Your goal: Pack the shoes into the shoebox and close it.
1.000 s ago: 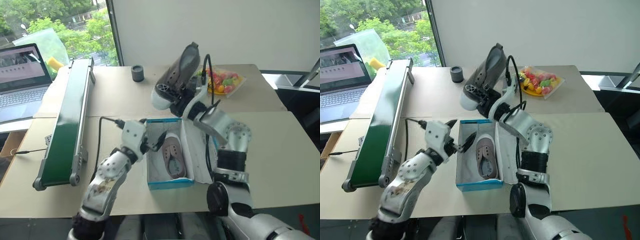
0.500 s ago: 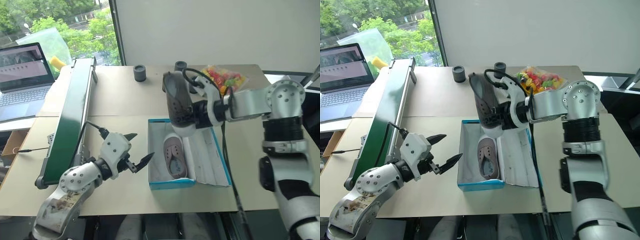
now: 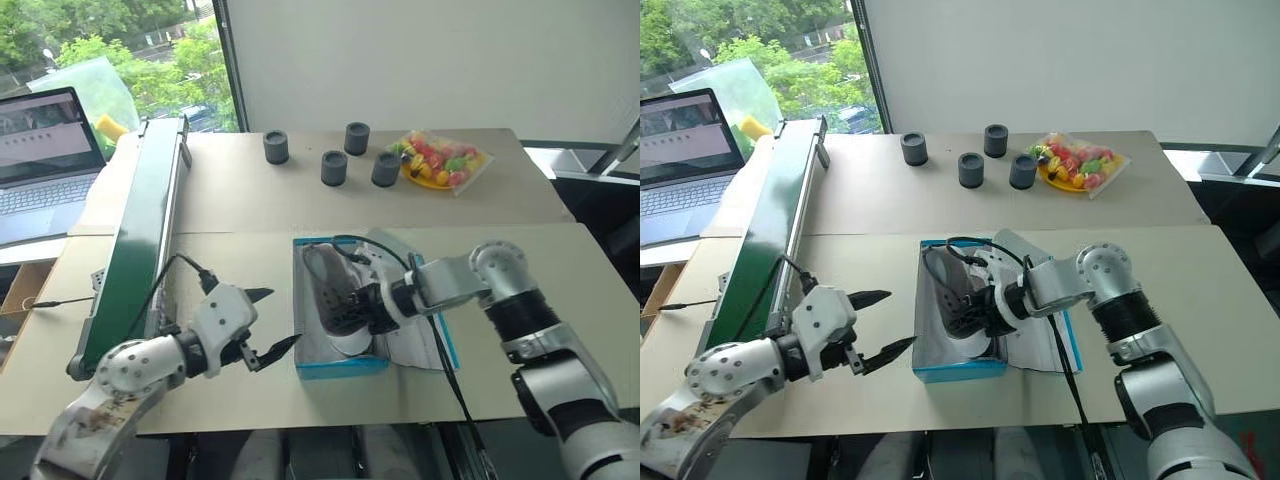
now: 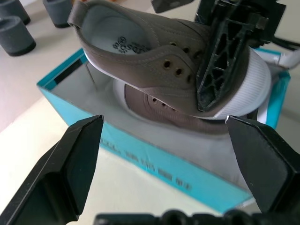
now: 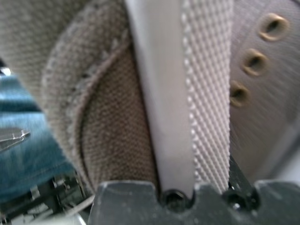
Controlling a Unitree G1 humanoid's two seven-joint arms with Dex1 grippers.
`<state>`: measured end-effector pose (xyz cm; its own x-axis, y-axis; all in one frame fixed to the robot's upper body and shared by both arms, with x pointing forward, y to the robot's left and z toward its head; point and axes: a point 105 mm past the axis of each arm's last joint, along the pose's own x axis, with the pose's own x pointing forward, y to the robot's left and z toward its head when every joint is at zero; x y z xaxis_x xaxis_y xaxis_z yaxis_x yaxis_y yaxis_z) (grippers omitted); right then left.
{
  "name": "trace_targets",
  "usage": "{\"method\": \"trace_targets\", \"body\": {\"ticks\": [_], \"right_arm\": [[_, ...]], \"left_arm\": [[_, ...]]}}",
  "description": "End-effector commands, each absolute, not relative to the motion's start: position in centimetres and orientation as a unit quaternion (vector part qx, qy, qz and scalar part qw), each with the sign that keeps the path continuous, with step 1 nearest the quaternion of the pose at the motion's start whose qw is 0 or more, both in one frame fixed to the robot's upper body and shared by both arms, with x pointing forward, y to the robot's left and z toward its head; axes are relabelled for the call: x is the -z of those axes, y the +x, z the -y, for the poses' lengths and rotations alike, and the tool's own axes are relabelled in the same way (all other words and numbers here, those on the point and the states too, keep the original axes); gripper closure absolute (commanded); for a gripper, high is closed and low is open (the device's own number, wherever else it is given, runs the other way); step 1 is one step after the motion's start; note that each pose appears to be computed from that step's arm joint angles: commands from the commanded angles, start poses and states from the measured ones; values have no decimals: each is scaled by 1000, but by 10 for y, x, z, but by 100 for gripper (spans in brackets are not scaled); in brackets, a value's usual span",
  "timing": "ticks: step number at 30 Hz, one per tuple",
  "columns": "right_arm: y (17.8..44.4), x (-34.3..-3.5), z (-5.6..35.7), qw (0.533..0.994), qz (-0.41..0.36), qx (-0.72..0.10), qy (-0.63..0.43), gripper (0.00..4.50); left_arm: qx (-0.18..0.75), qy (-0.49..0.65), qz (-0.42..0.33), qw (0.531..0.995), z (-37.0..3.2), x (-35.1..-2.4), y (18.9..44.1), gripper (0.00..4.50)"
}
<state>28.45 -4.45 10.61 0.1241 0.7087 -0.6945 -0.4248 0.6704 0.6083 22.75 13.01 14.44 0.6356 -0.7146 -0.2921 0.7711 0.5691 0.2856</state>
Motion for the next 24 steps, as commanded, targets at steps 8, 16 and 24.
{"method": "trace_targets", "body": {"ticks": [8,16,24], "right_arm": [[289,-90,31,790,-528,-251,184,338],[275,-79,35,769,-555,-305,83,338],[295,-103,25,763,-555,-325,65,338]], "left_arm": [[438,223,-38,870,-124,-165,216,2],[441,225,-34,869,-124,-166,219,2],[438,221,-30,871,-121,-166,219,2]]}}
